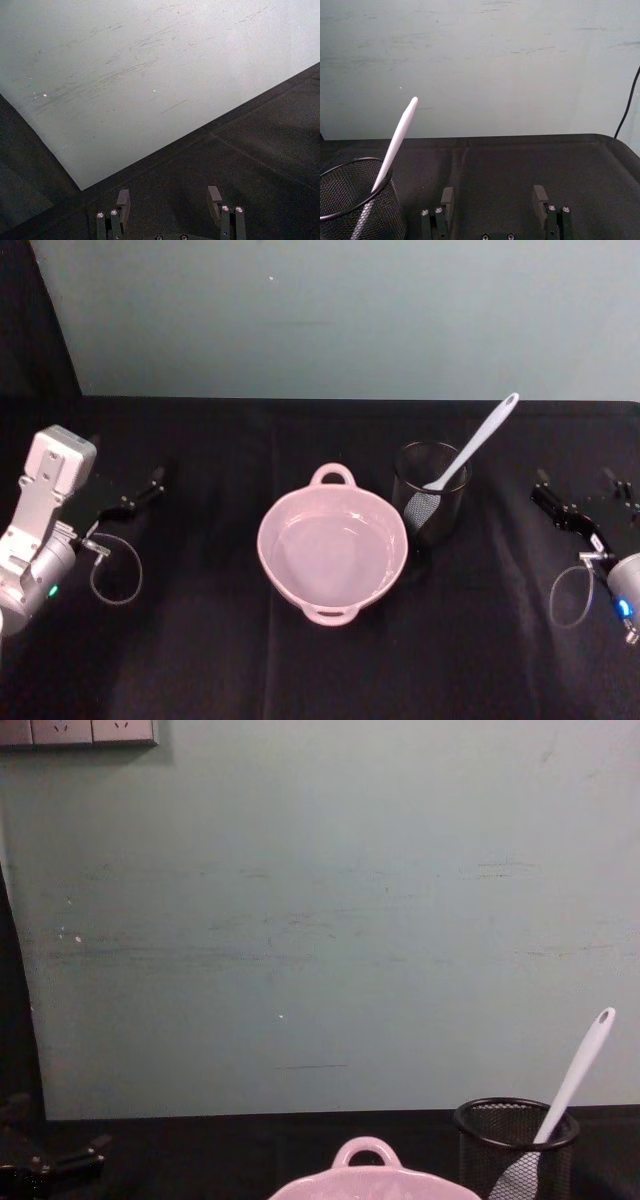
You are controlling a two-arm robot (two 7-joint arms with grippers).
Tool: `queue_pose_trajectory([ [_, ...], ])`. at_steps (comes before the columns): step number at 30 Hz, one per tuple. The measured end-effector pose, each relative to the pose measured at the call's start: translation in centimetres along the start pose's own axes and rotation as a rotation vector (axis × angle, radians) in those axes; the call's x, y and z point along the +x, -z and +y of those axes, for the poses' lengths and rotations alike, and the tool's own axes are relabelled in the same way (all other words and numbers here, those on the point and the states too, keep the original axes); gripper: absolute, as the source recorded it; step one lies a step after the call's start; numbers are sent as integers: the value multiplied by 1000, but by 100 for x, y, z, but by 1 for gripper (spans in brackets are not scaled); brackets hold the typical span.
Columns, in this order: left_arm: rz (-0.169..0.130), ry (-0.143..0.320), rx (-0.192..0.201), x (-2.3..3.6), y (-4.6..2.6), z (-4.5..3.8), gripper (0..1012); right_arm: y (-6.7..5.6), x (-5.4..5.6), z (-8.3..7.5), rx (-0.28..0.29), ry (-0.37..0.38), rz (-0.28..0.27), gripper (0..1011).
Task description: Use the one hand to pick up the spoon and stir the clear water in the bowl.
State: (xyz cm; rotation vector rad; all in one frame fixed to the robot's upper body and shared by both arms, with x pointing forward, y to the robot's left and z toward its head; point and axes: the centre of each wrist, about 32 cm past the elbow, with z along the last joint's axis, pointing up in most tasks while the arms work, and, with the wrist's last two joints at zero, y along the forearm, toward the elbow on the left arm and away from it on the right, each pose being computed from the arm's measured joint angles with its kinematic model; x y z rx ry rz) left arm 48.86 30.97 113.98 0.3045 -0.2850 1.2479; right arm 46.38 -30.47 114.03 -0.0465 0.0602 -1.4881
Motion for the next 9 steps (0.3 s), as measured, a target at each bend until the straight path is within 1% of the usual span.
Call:
queue_pose_trajectory([
  [9,0,0,0,0,0,0,1011,0,0,0,0,0,0,1003],
])
